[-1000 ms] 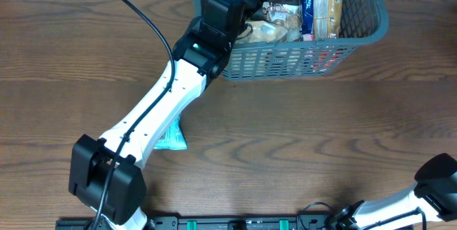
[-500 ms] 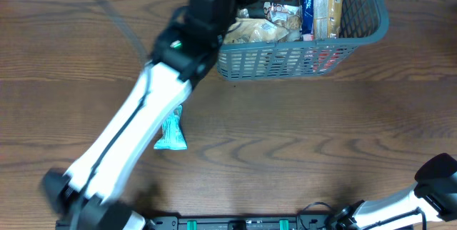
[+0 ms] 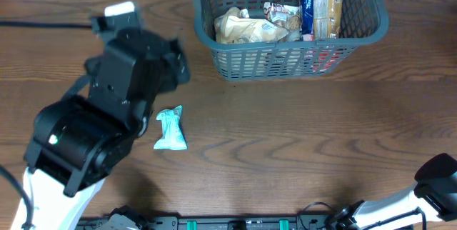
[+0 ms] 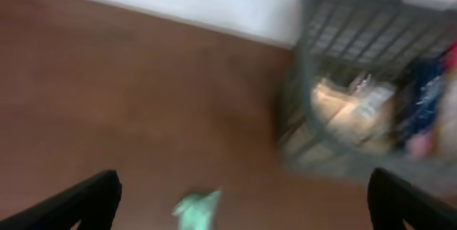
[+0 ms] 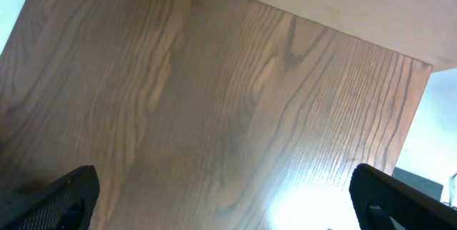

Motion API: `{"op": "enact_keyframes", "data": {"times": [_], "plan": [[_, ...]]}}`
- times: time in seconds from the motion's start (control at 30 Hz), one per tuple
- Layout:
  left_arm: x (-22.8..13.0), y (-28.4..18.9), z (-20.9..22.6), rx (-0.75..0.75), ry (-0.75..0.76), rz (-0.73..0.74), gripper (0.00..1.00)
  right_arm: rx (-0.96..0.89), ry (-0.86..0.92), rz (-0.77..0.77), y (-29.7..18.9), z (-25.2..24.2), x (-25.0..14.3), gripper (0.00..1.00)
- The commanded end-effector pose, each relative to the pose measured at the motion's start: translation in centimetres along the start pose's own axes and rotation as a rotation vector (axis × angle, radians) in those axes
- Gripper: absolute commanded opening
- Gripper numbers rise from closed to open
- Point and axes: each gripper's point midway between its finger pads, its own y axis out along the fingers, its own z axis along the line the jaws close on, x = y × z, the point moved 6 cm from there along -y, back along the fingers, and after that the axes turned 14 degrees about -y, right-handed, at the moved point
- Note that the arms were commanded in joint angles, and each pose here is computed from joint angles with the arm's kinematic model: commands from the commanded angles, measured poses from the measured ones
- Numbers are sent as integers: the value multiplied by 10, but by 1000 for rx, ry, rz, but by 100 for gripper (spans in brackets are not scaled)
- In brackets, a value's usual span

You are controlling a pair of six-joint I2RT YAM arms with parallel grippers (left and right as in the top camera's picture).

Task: Pack container
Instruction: 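Withdraw the left gripper and move it down to the teal wrapper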

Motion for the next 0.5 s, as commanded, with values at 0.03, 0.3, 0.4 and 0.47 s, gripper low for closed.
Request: {"op": "enact_keyframes", "data": {"times": [0.03,0.3,0.4,0.47], "plan": [[-15,2,18,104,80,72,100,-3,8,16,5,-2,0,99],[-60,34,40,303,212,268,100,-3,8,16,5,-2,0,99],[-85,58,41,322,230,345,100,-3,8,16,5,-2,0,99],[-102,73,40,308,221,392,100,-3,8,16,5,-2,0,99]]}}
